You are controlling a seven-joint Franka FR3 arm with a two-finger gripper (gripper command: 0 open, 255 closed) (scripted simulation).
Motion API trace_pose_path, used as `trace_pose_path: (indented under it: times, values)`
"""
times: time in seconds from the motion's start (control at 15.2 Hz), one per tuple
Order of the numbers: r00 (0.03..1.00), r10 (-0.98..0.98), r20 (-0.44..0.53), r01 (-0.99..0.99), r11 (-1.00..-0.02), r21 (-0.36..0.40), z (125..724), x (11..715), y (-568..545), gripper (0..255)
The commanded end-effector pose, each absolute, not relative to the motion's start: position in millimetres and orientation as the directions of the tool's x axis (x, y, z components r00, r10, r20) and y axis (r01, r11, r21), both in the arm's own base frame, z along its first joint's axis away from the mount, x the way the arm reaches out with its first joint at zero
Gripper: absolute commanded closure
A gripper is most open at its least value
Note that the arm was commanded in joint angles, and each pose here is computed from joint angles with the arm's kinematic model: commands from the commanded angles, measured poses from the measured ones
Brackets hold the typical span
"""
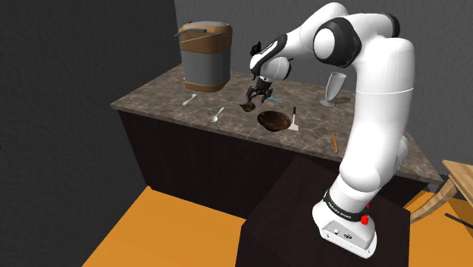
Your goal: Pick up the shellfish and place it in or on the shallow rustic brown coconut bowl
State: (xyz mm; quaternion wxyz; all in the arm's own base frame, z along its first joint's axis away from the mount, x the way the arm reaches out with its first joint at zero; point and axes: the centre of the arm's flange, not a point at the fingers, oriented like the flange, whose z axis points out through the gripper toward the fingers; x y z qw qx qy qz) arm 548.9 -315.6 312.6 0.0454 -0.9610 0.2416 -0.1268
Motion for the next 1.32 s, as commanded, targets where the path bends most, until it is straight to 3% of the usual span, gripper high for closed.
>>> trace_pose_path:
  times: [0.0,0.73,0.79,1.25]
  values:
    - [0.851,-0.477,0.222,-0.453,-0.879,-0.149,303,552,-316,0]
    - [0.851,-0.476,0.222,-0.453,-0.879,-0.149,285,557,-316,0]
    - [0.851,-0.476,0.222,-0.453,-0.879,-0.149,285,557,-316,255]
    - [0.851,-0.476,0.222,-0.453,-0.879,-0.149,285,557,-316,255]
